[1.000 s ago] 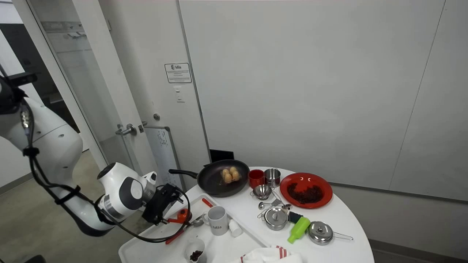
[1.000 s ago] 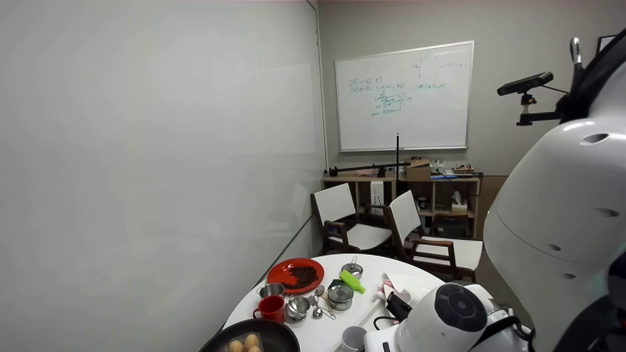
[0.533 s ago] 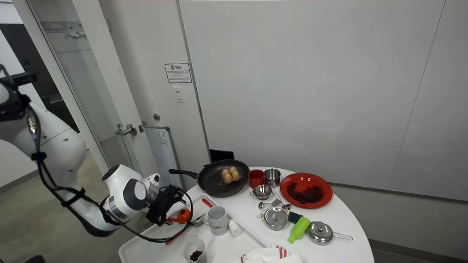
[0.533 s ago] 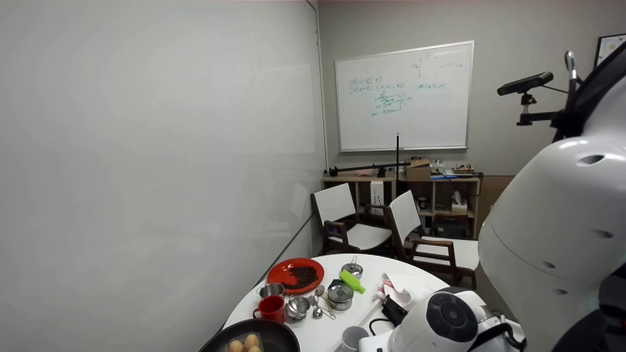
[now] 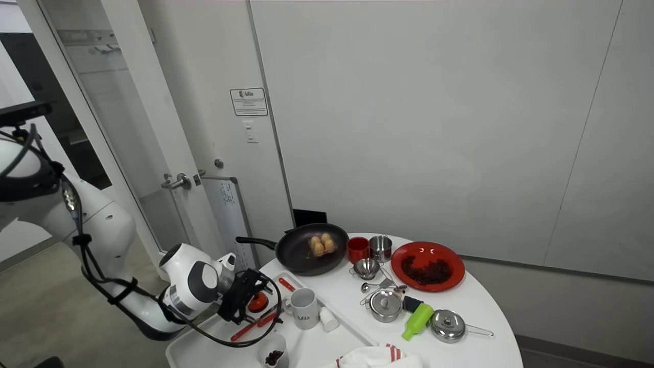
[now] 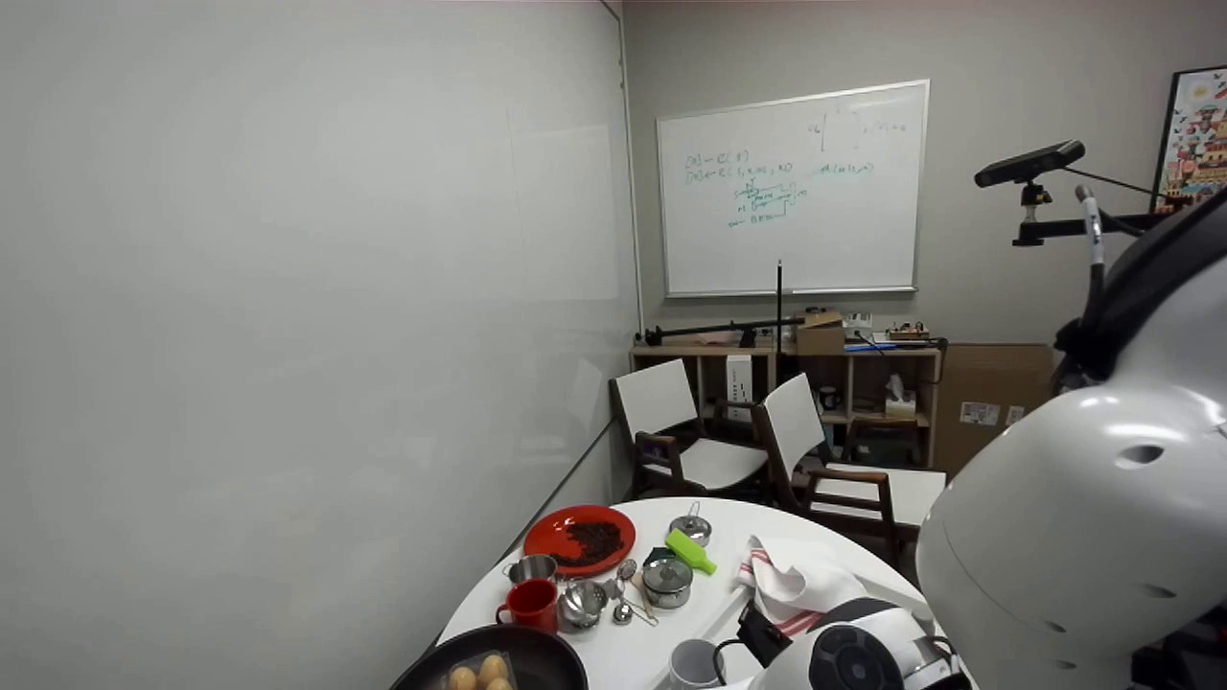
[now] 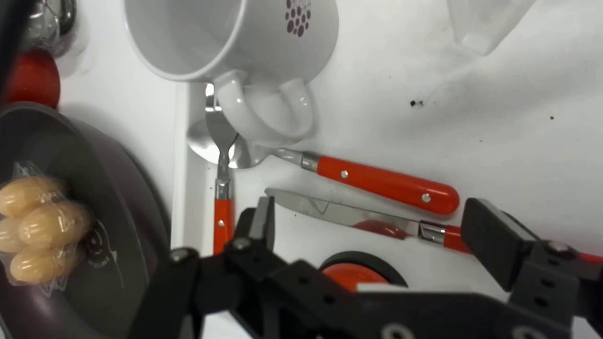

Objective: Take the spoon out of the grey mug and set it down on the table

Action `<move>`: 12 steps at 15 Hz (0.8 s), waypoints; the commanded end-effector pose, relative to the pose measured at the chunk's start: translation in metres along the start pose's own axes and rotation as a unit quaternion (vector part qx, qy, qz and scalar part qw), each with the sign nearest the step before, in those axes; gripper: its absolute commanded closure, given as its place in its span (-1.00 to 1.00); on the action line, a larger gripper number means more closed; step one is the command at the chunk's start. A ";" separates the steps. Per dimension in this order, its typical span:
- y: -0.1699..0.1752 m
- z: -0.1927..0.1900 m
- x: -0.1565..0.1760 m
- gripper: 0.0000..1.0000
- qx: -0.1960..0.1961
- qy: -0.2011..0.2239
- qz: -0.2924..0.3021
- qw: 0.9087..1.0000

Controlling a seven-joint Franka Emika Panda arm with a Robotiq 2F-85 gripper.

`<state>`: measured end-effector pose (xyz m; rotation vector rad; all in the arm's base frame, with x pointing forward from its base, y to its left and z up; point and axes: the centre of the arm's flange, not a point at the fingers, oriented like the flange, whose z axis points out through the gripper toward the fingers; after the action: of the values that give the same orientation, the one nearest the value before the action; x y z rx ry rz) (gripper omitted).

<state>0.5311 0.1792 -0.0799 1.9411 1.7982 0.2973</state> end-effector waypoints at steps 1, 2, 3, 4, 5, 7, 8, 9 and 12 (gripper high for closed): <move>0.003 0.017 0.007 -1.00 -0.008 -0.007 0.009 1.000; 0.004 0.016 0.007 -1.00 -0.008 -0.006 0.011 1.000; 0.005 0.014 0.008 -1.00 -0.007 -0.005 0.013 1.000; 0.009 0.008 0.009 -1.00 -0.006 -0.005 0.020 1.000; 0.012 0.003 0.009 -1.00 -0.007 -0.003 0.027 1.000; 0.029 -0.020 0.010 -1.00 -0.011 -0.005 0.056 0.998; 0.041 -0.033 0.010 -1.00 -0.023 -0.011 0.079 0.997; 0.054 -0.042 0.009 -1.00 -0.031 -0.014 0.109 0.993; 0.098 -0.063 0.003 -1.00 -0.043 -0.030 0.190 0.980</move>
<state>0.5764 0.1915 -0.0234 2.0995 1.5181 0.4286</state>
